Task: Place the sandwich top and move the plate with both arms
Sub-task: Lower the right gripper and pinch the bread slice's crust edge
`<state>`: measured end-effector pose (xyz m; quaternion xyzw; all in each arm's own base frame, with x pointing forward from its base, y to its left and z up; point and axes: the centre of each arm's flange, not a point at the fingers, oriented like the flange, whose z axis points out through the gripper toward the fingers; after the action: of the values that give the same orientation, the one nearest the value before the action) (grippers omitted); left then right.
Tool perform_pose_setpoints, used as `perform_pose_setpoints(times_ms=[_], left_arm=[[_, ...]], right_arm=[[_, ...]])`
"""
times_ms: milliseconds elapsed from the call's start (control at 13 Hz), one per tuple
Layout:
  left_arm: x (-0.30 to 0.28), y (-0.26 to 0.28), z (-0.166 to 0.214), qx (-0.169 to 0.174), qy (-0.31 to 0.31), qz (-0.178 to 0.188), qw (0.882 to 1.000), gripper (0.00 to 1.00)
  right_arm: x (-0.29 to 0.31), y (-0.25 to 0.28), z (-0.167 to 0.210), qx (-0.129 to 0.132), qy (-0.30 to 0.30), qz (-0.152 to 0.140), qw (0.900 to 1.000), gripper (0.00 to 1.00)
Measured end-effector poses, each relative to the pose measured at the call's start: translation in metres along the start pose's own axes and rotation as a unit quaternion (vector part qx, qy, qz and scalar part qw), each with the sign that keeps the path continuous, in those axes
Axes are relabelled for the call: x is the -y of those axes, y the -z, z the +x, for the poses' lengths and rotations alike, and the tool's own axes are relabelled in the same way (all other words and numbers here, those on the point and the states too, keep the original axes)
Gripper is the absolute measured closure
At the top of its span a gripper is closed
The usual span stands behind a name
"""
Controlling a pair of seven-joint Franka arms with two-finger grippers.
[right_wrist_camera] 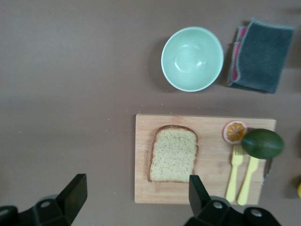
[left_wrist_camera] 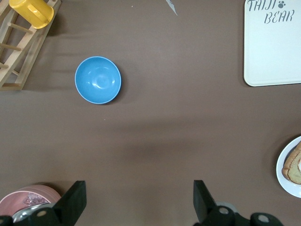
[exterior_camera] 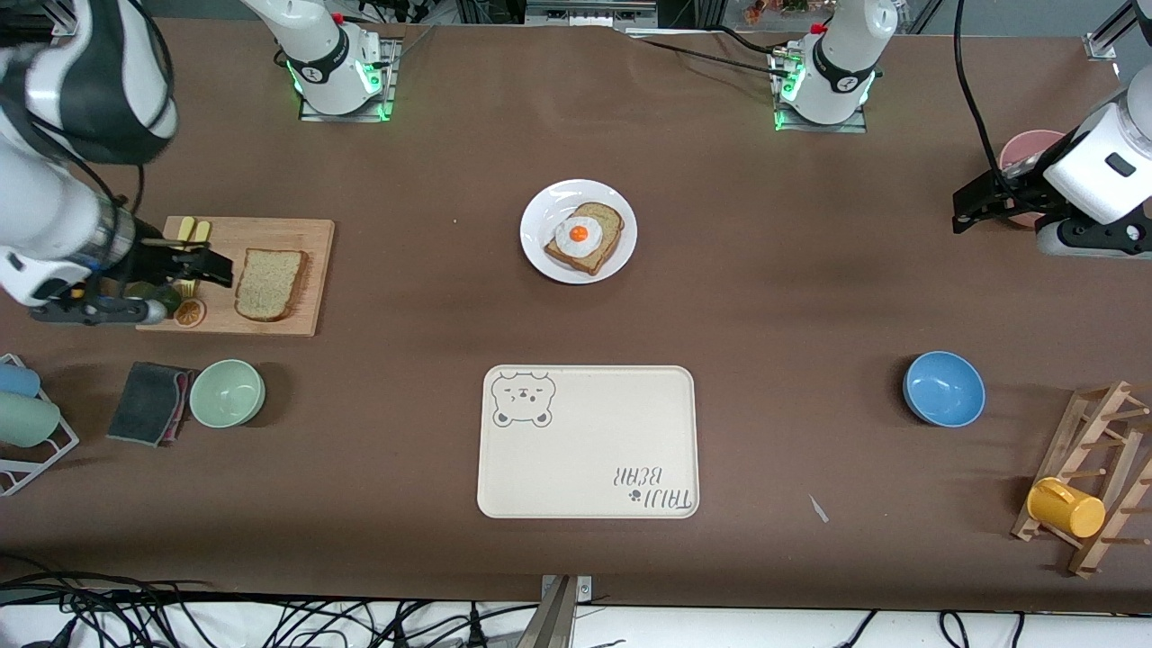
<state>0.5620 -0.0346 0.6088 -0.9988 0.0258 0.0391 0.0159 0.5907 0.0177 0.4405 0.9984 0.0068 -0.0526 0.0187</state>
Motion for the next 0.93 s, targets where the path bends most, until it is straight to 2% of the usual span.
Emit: perform_pose_setpoints(times_ms=[386, 540, 848, 925], left_arm=[[0.0, 0.0, 0.0, 0.0, 0.0, 0.0, 1.0, 0.0], [0.0, 0.0, 0.0, 0.0, 0.0, 0.0, 1.0, 0.0], [-0.002, 0.0, 0.0, 0.0, -0.002, 0.0, 1.0, 0.0], [-0.004, 0.0, 0.0, 0.0, -0.004, 0.0, 1.0, 0.0]], right_arm=[[0.001, -0.087, 0.003, 0.032, 0.012, -0.02, 0.999, 0.08], [0.003, -0.127, -0.004, 0.029, -0.005, -0.02, 0.999, 0.12], [0.007, -0.18, -0.017, 0.056, -0.046, -0.022, 0.997, 0.23], [0.009, -0.187, -0.017, 0.061, -0.046, -0.023, 0.997, 0.23]])
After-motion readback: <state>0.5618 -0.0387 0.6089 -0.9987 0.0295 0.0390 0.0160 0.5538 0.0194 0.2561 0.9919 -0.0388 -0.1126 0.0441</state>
